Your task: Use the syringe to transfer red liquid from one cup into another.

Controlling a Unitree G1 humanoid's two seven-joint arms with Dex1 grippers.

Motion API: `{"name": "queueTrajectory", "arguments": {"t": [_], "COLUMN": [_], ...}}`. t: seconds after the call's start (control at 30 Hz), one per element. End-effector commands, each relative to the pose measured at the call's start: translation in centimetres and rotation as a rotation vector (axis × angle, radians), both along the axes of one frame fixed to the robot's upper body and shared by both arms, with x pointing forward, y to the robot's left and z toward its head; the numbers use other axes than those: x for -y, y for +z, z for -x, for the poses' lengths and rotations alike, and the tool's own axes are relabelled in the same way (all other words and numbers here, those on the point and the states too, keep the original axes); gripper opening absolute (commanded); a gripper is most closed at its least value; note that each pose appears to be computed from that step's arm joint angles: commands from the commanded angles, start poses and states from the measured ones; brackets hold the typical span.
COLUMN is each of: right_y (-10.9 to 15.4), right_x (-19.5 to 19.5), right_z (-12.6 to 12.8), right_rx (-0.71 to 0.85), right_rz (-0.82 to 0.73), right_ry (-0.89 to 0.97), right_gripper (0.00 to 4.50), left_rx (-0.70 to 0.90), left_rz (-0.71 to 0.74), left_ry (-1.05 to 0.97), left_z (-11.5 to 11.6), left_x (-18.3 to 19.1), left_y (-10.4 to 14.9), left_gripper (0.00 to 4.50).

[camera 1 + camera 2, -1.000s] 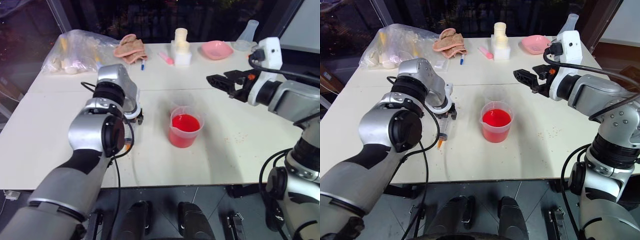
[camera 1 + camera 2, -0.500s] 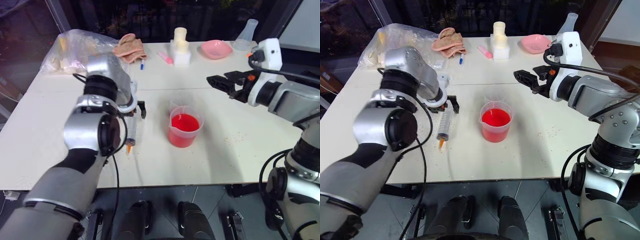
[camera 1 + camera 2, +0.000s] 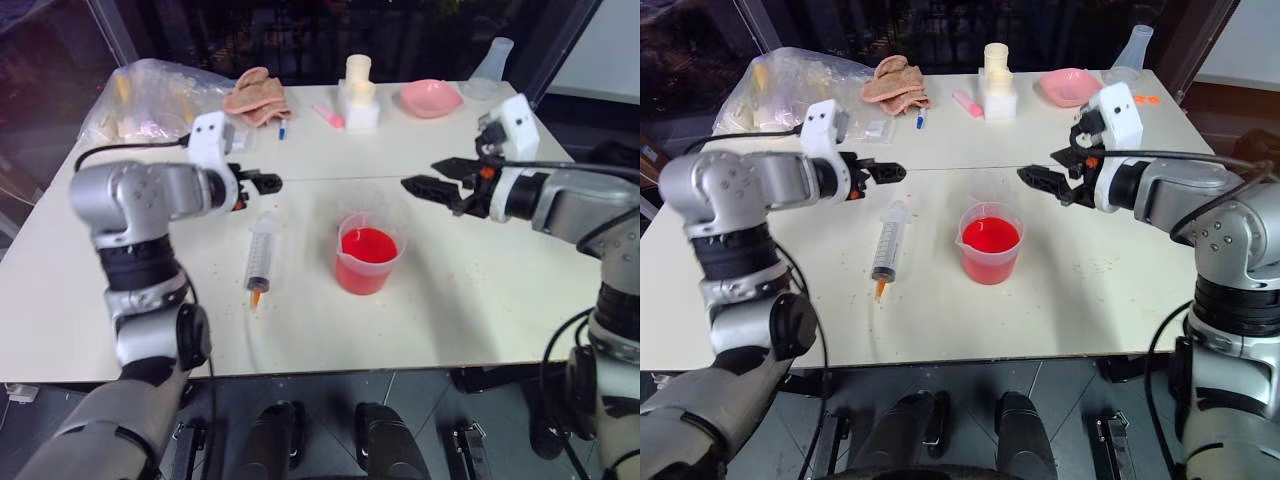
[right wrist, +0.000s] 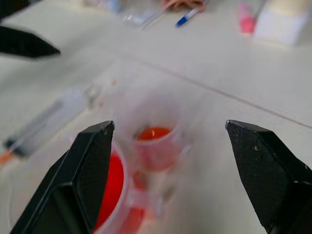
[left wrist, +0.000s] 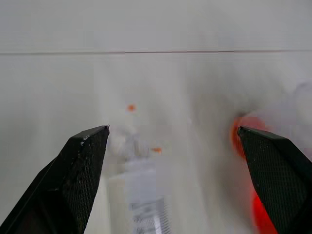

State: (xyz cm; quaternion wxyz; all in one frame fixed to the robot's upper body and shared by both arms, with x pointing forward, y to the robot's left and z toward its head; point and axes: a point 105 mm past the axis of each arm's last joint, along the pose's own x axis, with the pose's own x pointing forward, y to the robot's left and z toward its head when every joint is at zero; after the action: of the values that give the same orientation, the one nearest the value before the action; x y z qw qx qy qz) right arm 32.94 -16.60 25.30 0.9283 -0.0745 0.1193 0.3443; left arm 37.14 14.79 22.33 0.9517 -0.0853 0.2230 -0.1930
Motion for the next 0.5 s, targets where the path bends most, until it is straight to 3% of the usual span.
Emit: {"name": "queueTrajectory", "arguments": {"t": [0.03, 0.23, 0.5], "right_y": [1.3, 1.2, -0.1], "right_x": [0.5, 1.4, 1.8], "right_z": [1.2, 3.3, 3.7], "right_rx": [0.079, 0.074, 0.066], "right_rz": [0.084, 0.177, 0.241], "right_ry": [0.102, 0.252, 0.312], "right_gripper": [3.81, 3.81, 3.81], "left_rx": [0.094, 0.068, -0.003], "left_rz": [-0.016, -0.026, -0.033], "left_ry": [-0.117, -0.353, -0.601], "left_z": [2.1, 5.9, 10.2], "left_x": [-0.1, -0.7, -0.6], "left_y": [1.1, 0.1, -0.1], "left_gripper": [4.46, 4.46, 4.46]}}
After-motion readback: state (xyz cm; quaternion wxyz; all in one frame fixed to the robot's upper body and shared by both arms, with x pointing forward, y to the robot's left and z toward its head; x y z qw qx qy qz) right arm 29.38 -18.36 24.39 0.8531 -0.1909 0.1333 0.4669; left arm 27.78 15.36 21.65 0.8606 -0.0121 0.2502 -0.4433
